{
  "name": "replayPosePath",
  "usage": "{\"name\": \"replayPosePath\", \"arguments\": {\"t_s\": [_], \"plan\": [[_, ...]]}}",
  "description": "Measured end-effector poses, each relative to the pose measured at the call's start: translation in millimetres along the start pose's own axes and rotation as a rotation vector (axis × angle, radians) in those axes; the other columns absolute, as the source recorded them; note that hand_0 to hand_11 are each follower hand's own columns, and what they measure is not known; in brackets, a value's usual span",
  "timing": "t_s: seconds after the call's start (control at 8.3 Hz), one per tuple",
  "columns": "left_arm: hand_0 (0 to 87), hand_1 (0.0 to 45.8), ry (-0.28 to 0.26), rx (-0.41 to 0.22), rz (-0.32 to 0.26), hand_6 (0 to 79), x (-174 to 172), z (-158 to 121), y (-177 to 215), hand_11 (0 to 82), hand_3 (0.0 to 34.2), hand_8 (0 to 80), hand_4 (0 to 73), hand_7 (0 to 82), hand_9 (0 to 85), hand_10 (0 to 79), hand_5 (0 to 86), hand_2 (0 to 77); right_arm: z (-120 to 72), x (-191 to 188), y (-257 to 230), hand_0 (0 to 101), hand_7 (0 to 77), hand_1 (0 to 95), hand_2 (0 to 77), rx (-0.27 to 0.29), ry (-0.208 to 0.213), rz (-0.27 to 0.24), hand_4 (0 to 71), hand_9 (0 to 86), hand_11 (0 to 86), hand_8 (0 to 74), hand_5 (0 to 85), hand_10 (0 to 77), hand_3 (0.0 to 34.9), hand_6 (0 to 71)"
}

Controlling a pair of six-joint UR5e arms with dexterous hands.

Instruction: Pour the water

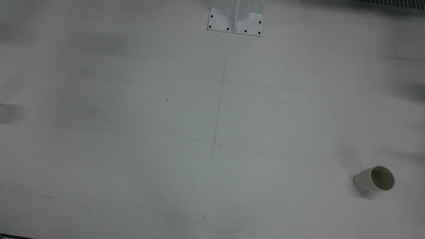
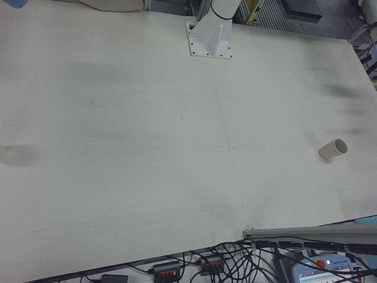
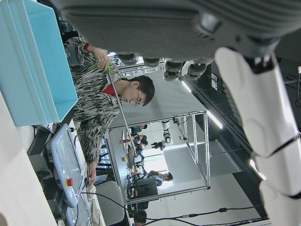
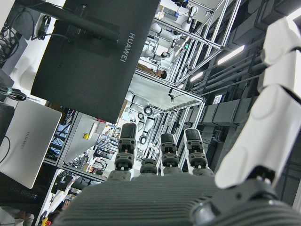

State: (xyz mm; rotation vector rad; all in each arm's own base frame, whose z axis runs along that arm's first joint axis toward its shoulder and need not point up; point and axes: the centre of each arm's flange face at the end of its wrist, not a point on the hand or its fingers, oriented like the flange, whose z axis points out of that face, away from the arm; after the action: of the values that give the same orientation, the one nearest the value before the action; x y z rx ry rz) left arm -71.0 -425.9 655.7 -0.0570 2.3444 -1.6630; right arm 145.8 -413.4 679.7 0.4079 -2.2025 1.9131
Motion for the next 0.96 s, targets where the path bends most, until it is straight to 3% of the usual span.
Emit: {"name": "replayPosePath", "arguments": {"t_s": [0.12, 0.24, 0.36, 0.48, 0.6, 0.72, 0.84, 0.96], "plan": [[47.0, 13.1, 0.0, 0.004, -0.001, 2.7, -0.5, -5.5, 1.5, 2.2, 0.0, 0.5, 10.9, 8.7, 1.6, 0.5, 0.0, 8.7, -3.5, 4.4, -8.0, 46, 16.9, 12.5, 17.5, 0.008, 0.008, -0.002, 9.3, 5.4, 24.0, 3.3, 19.1, 15.3, 0.0, 12.0], [46.9, 13.1, -0.002, 0.013, -0.003, 3.8, -1.3, -11.1, 0.9, 2.2, 0.0, 0.5, 10.9, 10.4, 1.6, 0.5, 0.0, 6.5, -12.9, 16.4, -33.1, 46, 16.9, 3.8, 11.4, 0.016, 0.02, -0.004, 9.3, 5.4, 24.0, 3.3, 19.1, 15.3, 0.0, 12.0], [47.0, 12.5, -0.004, 0.021, -0.001, 3.8, -2.8, -15.4, -1.1, 2.2, 0.0, 0.5, 11.4, 10.4, 1.6, 0.5, 0.0, 7.1, -20.6, 27.6, -51.9, 43, 10.9, 6.5, 3.3, 0.01, 0.031, 0.0, 2.7, 2.7, 19.6, 3.8, 11.5, 12.5, 0.0, 7.1], [46.9, 12.5, -0.009, 0.025, 0.022, 2.2, -6.0, -19.6, -8.1, 2.2, 0.0, 0.5, 7.1, 10.4, 1.6, 0.5, 0.0, 7.6, -23.4, 35.4, -57.3, 40, 6.5, 6.5, 3.3, -0.002, 0.044, 0.006, 0.0, 2.7, 21.8, 3.3, 6.0, 14.7, 0.0, 3.8], [46.9, 12.5, -0.026, 0.02, 0.07, 2.2, -16.1, -22.8, -21.0, 2.2, 0.0, 0.5, 11.4, 10.4, 1.6, 0.5, 0.0, 9.3, -24.2, 40.9, -57.7, 44, 14.7, 10.9, 1.6, -0.01, 0.057, 0.009, 5.4, 4.4, 21.8, 2.2, 15.3, 14.7, 0.0, 9.3], [47.8, 18.5, -0.063, 0.003, 0.13, 3.8, -35.4, -21.6, -34.4, 1.6, 0.0, 0.5, 9.3, 9.8, 1.6, 0.5, 0.5, 14.7, -24.5, 45.4, -57.7, 46, 14.7, 12.0, 11.4, -0.013, 0.067, 0.006, 8.2, 4.4, 19.6, 2.2, 18.5, 13.1, 0.0, 9.8], [49.9, 21.8, -0.098, -0.02, 0.197, 2.2, -54.1, -17.4, -42.9, 1.6, 0.0, 0.5, 4.9, 6.0, 1.6, 0.5, 0.5, 19.1, -23.8, 49.5, -56.8, 47, 16.9, 15.8, 16.4, -0.016, 0.076, 0.001, 13.1, 4.9, 19.6, 0.5, 22.4, 13.1, 0.0, 11.4], [49.9, 21.8, -0.107, -0.04, 0.259, 2.2, -67.0, -16.1, -52.0, 1.6, 0.0, 0.5, 4.9, 6.0, 1.6, 0.5, 0.5, 19.1, -21.8, 55.2, -54.7, 47, 16.9, 15.8, 16.4, -0.022, 0.088, -0.004, 13.1, 4.9, 19.6, 0.5, 22.4, 13.1, 0.0, 11.4]]}}
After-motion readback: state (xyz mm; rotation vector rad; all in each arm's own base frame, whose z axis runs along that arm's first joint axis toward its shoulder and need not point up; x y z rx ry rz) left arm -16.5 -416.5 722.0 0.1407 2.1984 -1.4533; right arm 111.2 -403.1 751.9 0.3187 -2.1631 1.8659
